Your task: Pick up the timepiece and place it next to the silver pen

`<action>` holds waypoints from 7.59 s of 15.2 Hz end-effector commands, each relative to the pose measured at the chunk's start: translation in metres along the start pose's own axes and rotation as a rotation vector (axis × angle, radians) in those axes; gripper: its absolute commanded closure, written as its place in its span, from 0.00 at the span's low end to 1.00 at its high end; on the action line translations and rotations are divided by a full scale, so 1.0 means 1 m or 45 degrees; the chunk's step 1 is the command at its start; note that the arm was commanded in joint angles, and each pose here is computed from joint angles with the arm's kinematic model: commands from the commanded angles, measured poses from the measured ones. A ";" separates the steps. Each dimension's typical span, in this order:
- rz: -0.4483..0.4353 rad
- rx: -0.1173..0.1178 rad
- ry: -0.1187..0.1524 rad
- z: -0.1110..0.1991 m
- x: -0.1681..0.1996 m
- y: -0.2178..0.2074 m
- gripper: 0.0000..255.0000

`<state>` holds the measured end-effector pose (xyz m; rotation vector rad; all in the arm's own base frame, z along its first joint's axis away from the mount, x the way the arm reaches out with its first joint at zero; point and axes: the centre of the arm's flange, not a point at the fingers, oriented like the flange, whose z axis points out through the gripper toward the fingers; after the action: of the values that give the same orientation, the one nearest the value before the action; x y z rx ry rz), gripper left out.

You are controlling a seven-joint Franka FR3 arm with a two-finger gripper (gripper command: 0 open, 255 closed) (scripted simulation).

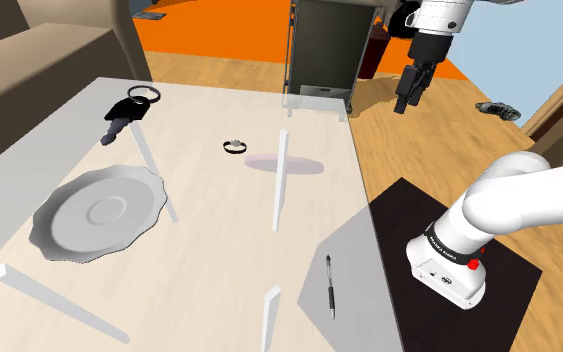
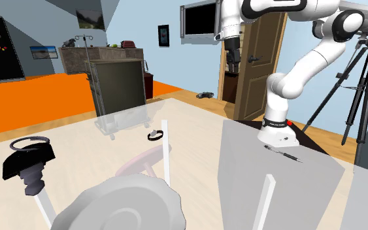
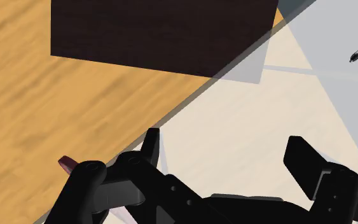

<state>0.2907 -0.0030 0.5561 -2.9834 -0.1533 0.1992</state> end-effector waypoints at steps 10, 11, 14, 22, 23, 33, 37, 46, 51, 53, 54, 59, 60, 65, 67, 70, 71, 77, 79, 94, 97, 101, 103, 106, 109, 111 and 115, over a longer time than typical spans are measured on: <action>-0.226 -0.088 0.036 0.037 0.105 -0.036 0.00; -0.251 -0.098 0.041 0.041 0.116 -0.041 0.00; -0.326 -0.127 0.053 0.054 0.149 -0.057 0.00; -0.527 -0.206 0.085 0.087 0.233 -0.108 0.00; -0.552 -0.216 0.089 0.091 0.243 -0.115 0.00; -0.803 -0.314 0.130 0.135 0.335 -0.195 0.00; -0.904 -0.353 0.146 0.154 0.368 -0.231 0.00; -0.925 -0.361 0.149 0.196 0.382 -0.230 0.00; -0.925 -0.361 0.149 0.196 0.382 -0.230 0.00; -0.925 -0.361 0.149 0.196 0.382 -0.230 0.00; -0.925 -0.361 0.149 0.196 0.382 -0.230 1.00; -0.925 -0.361 0.149 0.196 0.382 -0.230 1.00; -0.925 -0.361 0.149 0.196 0.382 -0.230 1.00; -0.925 -0.361 0.149 0.186 0.381 -0.232 1.00; -0.925 -0.361 0.149 0.176 0.380 -0.233 1.00; -0.925 -0.361 0.149 0.160 0.378 -0.236 1.00; -0.925 -0.361 0.149 0.155 0.377 -0.237 1.00; -0.925 -0.361 0.149 0.124 0.373 -0.242 1.00; -0.925 -0.361 0.149 0.114 0.372 -0.243 1.00; -0.925 -0.361 0.149 0.112 0.226 -0.257 1.00; -0.925 -0.361 0.149 0.118 0.186 -0.260 1.00; -0.925 -0.361 0.149 0.125 0.134 -0.264 1.00; -0.925 -0.361 0.149 0.128 0.108 -0.266 1.00; -0.925 -0.361 0.149 0.133 0.069 -0.269 1.00; -0.925 -0.361 0.149 0.138 0.030 -0.272 1.00; -0.925 -0.361 0.149 0.142 0.004 -0.274 1.00; -0.925 -0.361 0.149 0.149 -0.048 -0.278 1.00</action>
<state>0.2130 0.2847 0.4596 -2.9494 -1.3061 -0.0927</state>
